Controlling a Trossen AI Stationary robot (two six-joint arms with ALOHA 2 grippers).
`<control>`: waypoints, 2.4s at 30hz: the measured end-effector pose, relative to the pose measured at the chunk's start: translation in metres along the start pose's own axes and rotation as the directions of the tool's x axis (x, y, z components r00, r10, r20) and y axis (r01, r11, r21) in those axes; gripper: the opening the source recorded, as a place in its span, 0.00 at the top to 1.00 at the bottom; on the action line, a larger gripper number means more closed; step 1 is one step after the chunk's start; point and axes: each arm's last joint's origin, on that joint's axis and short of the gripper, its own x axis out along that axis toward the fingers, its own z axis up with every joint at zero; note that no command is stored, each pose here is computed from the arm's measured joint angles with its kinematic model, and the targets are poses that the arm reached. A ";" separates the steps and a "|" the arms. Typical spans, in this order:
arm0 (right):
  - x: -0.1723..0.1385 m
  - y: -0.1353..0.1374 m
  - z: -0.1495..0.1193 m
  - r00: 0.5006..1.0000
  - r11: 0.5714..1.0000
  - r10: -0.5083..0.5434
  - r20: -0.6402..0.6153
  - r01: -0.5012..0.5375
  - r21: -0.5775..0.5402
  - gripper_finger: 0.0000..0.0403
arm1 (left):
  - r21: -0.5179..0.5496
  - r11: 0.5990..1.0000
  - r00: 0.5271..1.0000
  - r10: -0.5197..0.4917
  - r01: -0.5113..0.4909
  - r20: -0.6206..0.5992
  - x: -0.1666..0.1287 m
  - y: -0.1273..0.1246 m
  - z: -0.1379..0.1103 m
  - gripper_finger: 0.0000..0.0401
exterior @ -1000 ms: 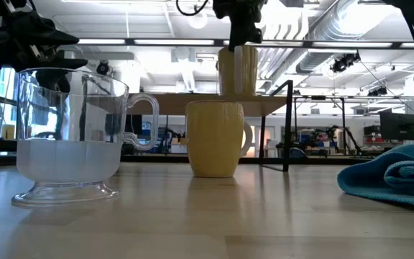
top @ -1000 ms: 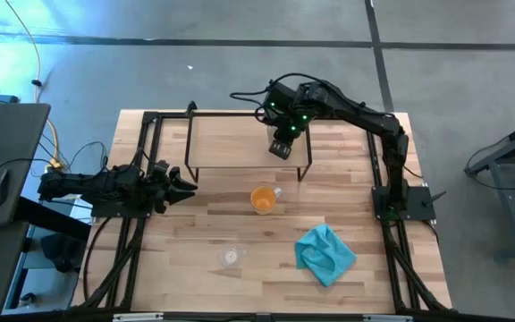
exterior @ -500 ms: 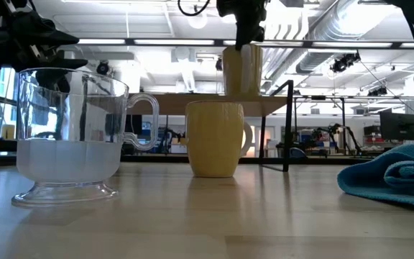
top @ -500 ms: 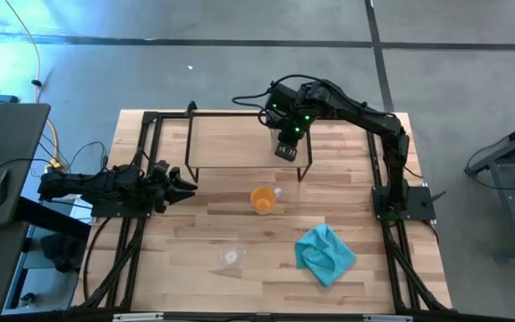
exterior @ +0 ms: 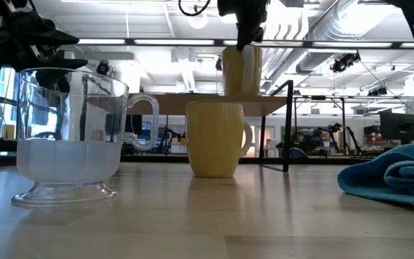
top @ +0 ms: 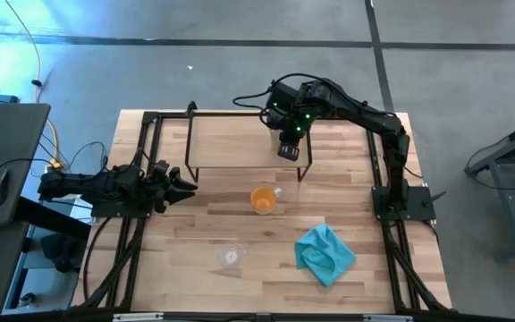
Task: Stack small to large cups/mugs on shelf
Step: Put the white mug on the shelf, then put the yellow mug on the shelf
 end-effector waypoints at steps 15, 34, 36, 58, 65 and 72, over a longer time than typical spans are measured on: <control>-0.017 -0.005 0.005 0.996 0.999 -0.036 0.077 0.034 0.038 0.90 | 0.000 1.000 1.000 0.000 0.000 0.000 0.000 0.000 0.000 0.62; -0.021 0.010 0.003 0.998 0.999 -0.018 0.067 0.015 0.044 0.88 | 0.000 1.000 1.000 0.003 -0.003 0.002 0.000 0.000 0.000 0.62; -0.021 0.013 0.003 0.998 0.999 -0.019 0.068 0.018 0.027 0.88 | 0.000 1.000 1.000 0.003 -0.003 0.002 0.000 0.000 0.000 0.62; -0.059 0.038 -0.015 0.987 1.000 -0.019 0.162 0.015 0.024 0.88 | 0.003 1.000 1.000 0.003 -0.003 0.002 0.000 0.000 0.000 0.62; -0.064 0.073 -0.022 0.983 0.994 0.107 0.152 -0.101 -0.046 0.88 | 0.011 1.000 1.000 0.003 -0.003 0.002 0.000 0.000 0.000 0.62; -0.059 0.115 -0.027 0.983 0.986 0.137 0.121 -0.123 -0.116 0.88 | 0.017 1.000 1.000 0.005 -0.005 0.005 0.000 0.000 0.000 0.62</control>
